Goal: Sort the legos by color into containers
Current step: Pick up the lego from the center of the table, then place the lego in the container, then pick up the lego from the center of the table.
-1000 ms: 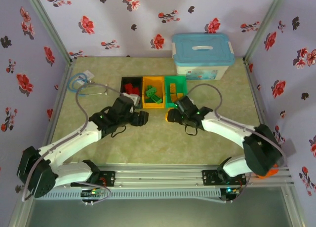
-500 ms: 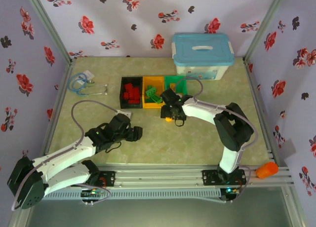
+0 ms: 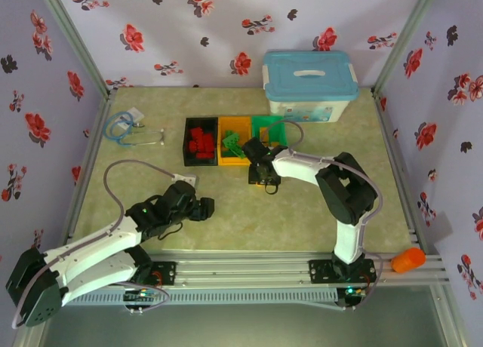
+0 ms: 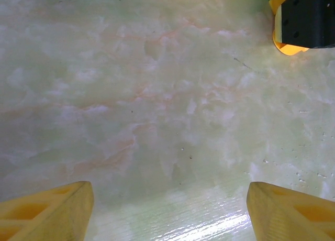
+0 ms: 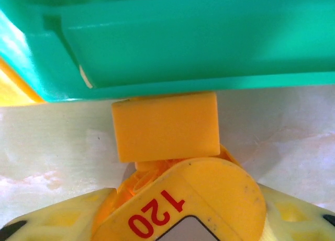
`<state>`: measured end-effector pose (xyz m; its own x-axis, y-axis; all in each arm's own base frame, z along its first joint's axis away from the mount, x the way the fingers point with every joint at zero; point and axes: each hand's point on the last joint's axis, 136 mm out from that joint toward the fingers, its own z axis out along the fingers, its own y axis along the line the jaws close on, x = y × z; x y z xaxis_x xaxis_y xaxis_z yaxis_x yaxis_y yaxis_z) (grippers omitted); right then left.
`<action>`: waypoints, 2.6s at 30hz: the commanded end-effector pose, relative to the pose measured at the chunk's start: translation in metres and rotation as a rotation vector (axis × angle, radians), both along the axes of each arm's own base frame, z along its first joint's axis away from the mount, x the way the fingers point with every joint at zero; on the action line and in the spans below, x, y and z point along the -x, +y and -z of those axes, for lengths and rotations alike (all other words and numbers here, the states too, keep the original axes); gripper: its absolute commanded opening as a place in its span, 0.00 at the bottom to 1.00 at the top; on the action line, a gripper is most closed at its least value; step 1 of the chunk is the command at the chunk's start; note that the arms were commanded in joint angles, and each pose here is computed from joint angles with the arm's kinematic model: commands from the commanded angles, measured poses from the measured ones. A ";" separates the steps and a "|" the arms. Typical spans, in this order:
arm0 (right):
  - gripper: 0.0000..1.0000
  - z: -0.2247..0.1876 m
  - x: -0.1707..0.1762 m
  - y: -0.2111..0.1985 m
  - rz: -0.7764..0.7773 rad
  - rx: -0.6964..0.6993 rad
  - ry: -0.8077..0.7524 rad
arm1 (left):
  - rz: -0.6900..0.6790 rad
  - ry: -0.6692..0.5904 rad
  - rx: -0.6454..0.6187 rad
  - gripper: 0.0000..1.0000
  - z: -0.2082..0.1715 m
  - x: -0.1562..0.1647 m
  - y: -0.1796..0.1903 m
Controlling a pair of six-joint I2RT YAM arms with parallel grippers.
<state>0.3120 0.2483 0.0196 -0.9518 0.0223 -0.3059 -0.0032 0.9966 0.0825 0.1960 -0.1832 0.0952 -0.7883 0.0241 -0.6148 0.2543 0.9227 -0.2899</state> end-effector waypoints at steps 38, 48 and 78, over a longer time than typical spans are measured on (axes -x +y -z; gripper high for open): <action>0.48 -0.109 -0.091 -0.026 -0.002 -0.006 -0.143 | 0.015 0.000 -0.018 0.74 0.014 0.018 -0.010; 0.85 -0.142 -0.101 -0.012 -0.043 0.055 -0.258 | 0.008 -0.018 -0.009 0.74 0.005 0.017 -0.008; 0.62 -0.024 -0.017 0.006 -0.057 -0.034 -0.131 | -0.061 -0.015 0.026 0.70 -0.001 0.006 0.000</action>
<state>0.3191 0.2493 0.0448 -0.9109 -0.0421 -0.4105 -0.0947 0.9896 0.1085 0.1902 -0.1868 0.0918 -0.7785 -0.0061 -0.6276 0.2268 0.9297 -0.2904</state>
